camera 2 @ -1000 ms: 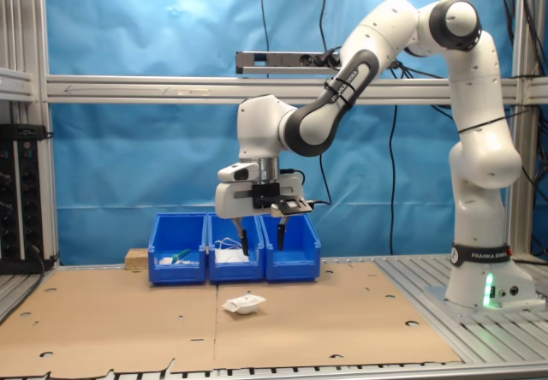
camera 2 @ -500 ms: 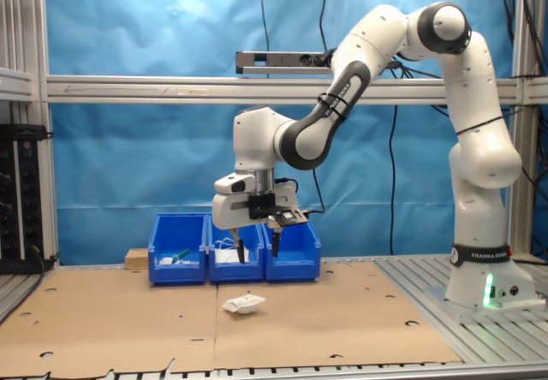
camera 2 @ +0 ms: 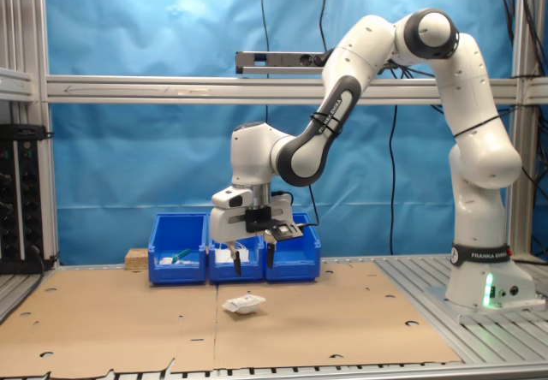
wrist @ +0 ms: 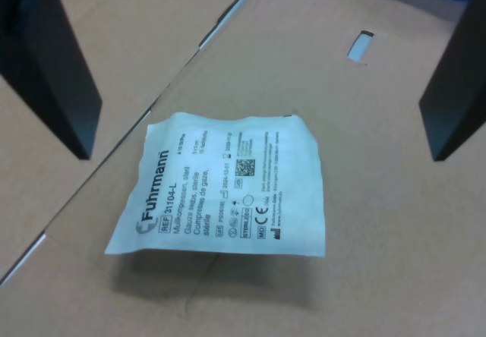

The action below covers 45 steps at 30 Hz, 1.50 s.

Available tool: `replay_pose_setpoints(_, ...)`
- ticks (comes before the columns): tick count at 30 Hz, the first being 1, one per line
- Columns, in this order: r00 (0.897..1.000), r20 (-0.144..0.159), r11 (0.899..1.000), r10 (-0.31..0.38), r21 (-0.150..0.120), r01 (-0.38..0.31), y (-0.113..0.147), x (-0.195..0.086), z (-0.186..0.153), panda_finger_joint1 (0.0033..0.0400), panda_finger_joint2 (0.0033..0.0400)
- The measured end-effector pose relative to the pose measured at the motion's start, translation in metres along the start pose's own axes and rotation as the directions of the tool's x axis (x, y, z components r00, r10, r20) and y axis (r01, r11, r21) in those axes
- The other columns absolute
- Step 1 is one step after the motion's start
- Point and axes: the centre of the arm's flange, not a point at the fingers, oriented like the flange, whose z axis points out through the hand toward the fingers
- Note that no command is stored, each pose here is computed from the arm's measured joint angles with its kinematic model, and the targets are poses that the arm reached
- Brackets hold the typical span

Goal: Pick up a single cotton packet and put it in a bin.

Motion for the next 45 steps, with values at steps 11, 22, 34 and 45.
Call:
replay_pose_setpoints(11, 1.000, 0.006, 1.000, -0.012, 0.012, 0.012, 0.005, -0.003, 0.028, 0.0400, 0.0400)
replay_pose_setpoints(22, 1.000, 0.005, 1.000, -0.009, 0.010, 0.009, 0.018, -0.006, 0.048, 0.0400, 0.0400)
replay_pose_setpoints(34, 1.000, 0.011, 1.000, 0.017, 0.004, -0.017, 0.028, -0.019, 0.058, 0.0400, 0.0400)
replay_pose_setpoints(45, 1.000, 0.006, 1.000, 0.027, -0.007, -0.026, 0.032, -0.024, 0.069, 0.0400, 0.0400)
